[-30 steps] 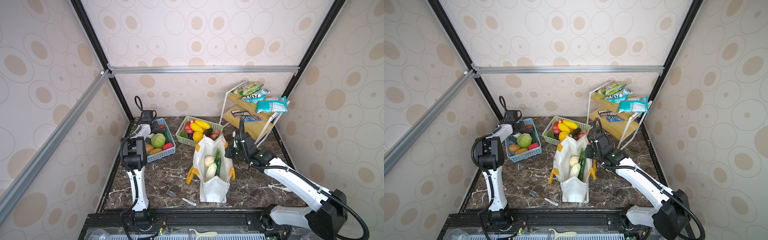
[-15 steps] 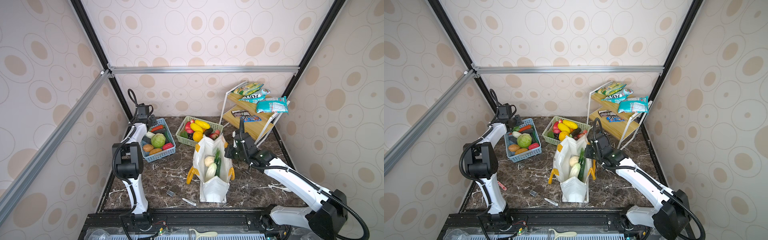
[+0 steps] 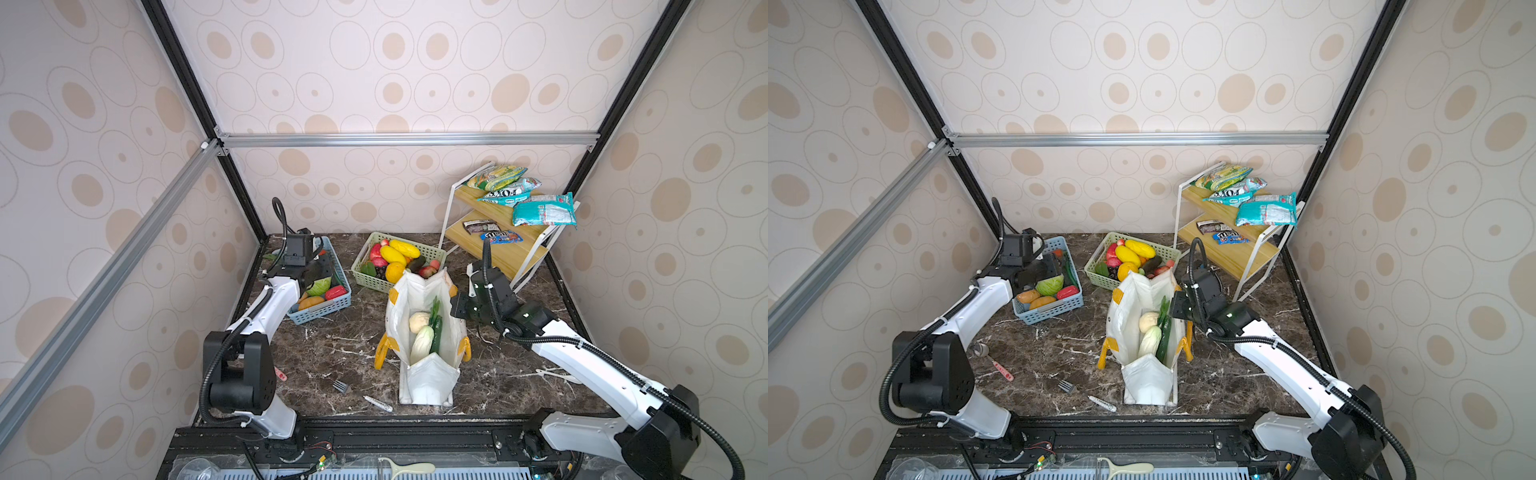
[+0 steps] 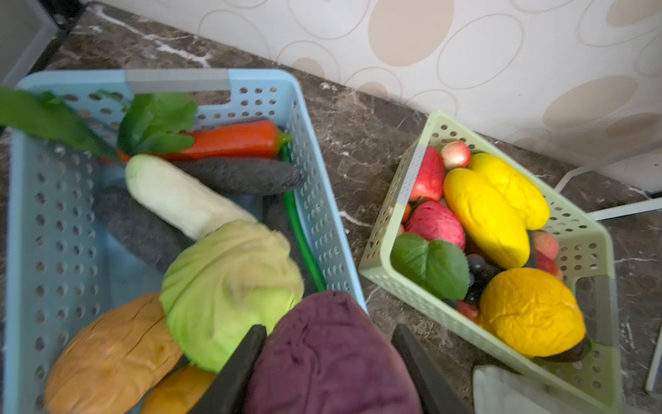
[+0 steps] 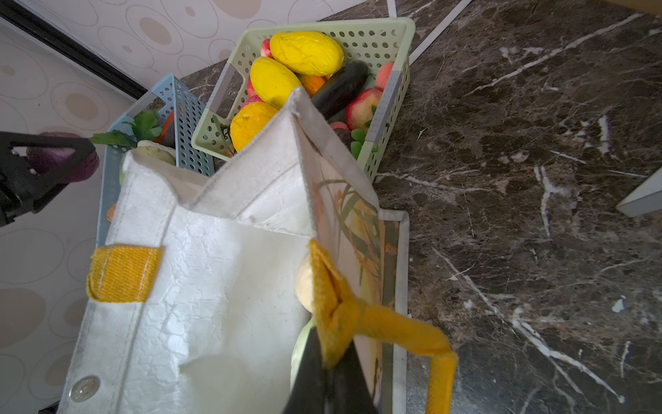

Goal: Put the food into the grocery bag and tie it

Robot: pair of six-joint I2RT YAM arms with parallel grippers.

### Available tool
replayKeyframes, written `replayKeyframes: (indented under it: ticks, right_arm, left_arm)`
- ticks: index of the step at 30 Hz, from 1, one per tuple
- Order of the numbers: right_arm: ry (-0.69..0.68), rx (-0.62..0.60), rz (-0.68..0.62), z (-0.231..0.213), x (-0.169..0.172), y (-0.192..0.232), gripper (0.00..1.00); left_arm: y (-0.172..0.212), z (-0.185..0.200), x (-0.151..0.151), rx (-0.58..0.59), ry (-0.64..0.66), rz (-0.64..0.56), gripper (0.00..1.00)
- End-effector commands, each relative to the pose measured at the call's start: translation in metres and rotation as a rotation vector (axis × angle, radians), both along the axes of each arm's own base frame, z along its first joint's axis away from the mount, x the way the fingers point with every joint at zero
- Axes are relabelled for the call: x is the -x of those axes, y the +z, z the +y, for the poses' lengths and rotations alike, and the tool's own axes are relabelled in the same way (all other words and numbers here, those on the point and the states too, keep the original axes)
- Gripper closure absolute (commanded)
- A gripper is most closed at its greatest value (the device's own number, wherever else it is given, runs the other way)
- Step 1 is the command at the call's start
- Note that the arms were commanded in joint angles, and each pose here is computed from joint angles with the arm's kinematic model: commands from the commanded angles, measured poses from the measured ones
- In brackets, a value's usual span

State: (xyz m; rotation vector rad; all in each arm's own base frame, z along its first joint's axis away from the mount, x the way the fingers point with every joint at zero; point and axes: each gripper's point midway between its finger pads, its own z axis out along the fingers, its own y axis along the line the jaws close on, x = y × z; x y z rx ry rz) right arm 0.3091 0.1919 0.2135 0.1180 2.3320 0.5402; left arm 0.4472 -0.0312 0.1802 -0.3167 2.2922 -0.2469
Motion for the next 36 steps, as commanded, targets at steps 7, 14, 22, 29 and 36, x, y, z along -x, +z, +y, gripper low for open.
replayKeyframes:
  ticks: [7, 14, 22, 29, 36]
  right_arm:
    - [0.029, -0.013, -0.003, 0.008, 0.001, -0.002, 1.0]
    - [0.014, 0.01, -0.019, 0.001, 0.003, 0.001, 1.0]
    - [0.012, 0.0, -0.017, 0.002, 0.002, 0.0, 1.0]
    - [0.009, 0.003, -0.029, 0.0, 0.002, 0.005, 1.0]
    - [0.013, 0.004, -0.028, 0.002, 0.0, 0.005, 1.0]
  left_arm:
    - [-0.043, 0.046, 0.037, -0.038, 0.178, 0.126, 0.5]
    - [-0.071, 0.048, 0.046, -0.019, 0.216, 0.176, 0.48]
    - [-0.072, 0.052, 0.043, -0.03, 0.237, 0.187, 0.35]
    - [-0.043, 0.06, 0.029, -0.052, 0.256, 0.139, 0.25]
    - [-0.006, 0.069, -0.007, -0.049, 0.285, 0.058, 0.23]
